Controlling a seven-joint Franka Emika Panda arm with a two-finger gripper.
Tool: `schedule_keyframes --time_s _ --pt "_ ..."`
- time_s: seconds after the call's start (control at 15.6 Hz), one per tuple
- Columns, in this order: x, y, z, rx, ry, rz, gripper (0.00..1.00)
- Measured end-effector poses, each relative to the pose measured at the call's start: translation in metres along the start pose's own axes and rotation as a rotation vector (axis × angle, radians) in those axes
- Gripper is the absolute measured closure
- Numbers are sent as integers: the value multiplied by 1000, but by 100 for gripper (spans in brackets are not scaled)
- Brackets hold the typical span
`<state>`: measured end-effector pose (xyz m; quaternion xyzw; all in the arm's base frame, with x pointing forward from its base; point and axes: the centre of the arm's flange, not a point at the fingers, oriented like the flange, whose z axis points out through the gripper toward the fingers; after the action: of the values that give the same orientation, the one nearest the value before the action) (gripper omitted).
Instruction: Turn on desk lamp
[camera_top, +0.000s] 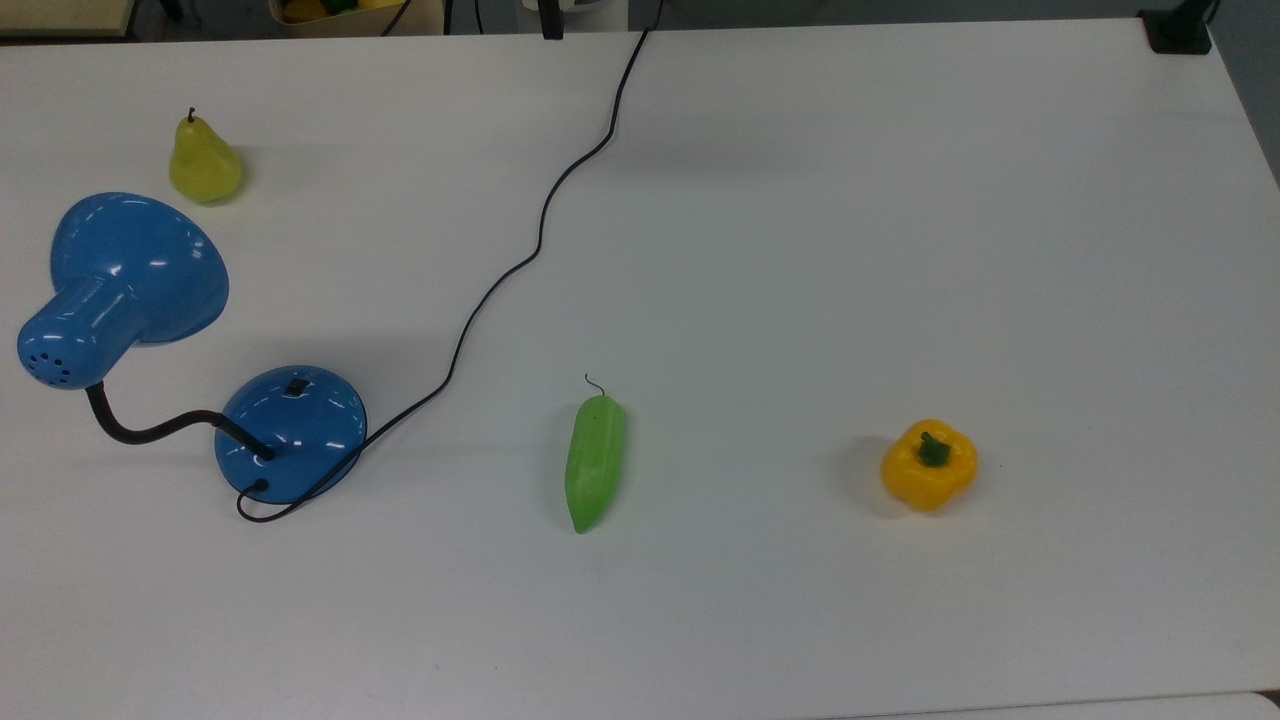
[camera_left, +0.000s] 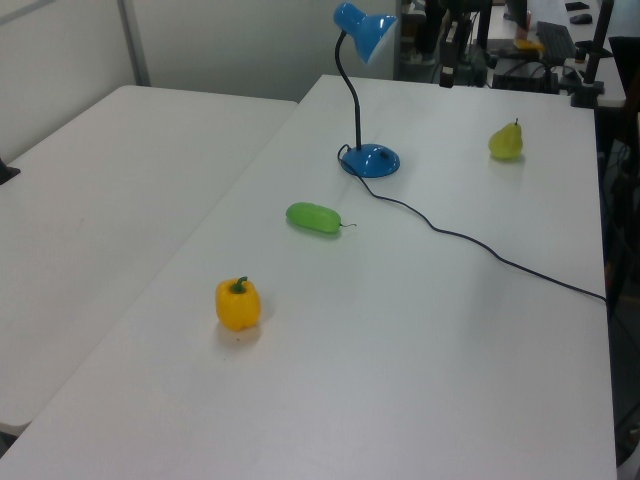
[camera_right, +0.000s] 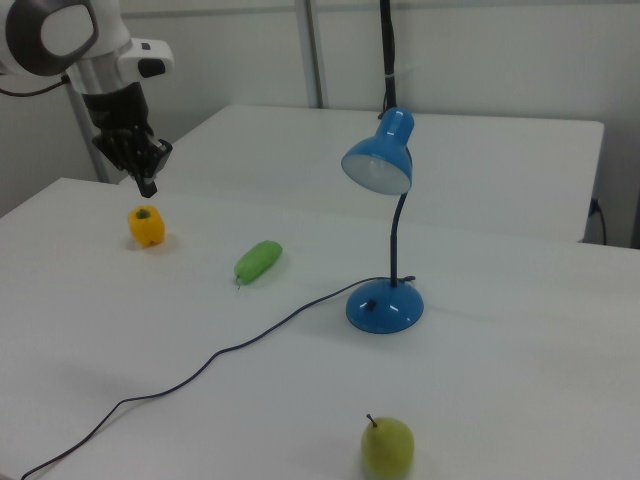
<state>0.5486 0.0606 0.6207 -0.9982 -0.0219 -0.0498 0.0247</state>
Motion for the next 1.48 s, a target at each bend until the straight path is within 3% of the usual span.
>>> schedule_keyframes --time_s 0.51,0.96,1.48 --pt "0 7 0 -2 -1 17 99" --pt "-3 60 28 -12 -49 -32 99" --pt "1 129 104 -77 57 6 99"
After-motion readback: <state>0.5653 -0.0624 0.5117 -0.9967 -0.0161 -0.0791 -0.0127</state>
